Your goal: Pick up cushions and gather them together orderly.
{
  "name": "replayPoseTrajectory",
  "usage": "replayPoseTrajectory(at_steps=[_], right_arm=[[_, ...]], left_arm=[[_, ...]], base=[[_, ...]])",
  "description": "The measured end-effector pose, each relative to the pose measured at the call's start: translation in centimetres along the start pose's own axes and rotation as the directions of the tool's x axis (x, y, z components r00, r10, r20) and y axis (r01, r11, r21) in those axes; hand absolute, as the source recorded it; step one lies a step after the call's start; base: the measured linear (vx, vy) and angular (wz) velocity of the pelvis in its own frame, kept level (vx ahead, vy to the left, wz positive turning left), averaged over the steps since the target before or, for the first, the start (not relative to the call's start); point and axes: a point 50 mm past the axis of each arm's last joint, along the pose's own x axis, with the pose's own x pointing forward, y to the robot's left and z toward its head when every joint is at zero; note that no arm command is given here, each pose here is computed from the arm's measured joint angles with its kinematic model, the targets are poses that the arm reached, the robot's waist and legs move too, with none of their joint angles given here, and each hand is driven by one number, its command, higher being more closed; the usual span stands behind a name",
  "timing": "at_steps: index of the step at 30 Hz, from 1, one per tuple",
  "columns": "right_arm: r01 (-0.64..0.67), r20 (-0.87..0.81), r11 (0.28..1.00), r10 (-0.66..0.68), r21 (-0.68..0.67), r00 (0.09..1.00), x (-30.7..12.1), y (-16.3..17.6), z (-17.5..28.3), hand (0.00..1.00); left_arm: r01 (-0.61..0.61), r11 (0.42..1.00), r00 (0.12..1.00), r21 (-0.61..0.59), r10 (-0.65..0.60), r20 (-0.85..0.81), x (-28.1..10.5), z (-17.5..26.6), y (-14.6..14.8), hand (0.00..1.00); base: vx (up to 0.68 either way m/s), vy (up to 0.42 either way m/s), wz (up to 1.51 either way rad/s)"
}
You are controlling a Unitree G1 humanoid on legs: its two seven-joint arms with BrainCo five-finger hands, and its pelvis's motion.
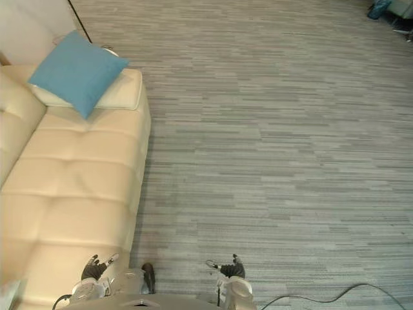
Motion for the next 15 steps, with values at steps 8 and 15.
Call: replayPoseTrajectory(at_steps=[8,15], right_arm=[[-0.02,0.039,1.0,0.02,-0.004,0.999,0.4,0.4,1.4,0.0],[0.021,0.068,1.0,-0.02,-0.023,0.997,1.0,-1.2,2.7,0.0]], left_arm=[[0.019,0.999,0.999,0.029,-0.018,-0.03,0.1,-0.2,-0.4,0.0],[0.062,0.997,0.997,0.044,-0.06,-0.053,0.2,-0.2,-2.3,0.0]], base=[[0.37,-0.001,-0.04],[0.41,-0.248,0.4]])
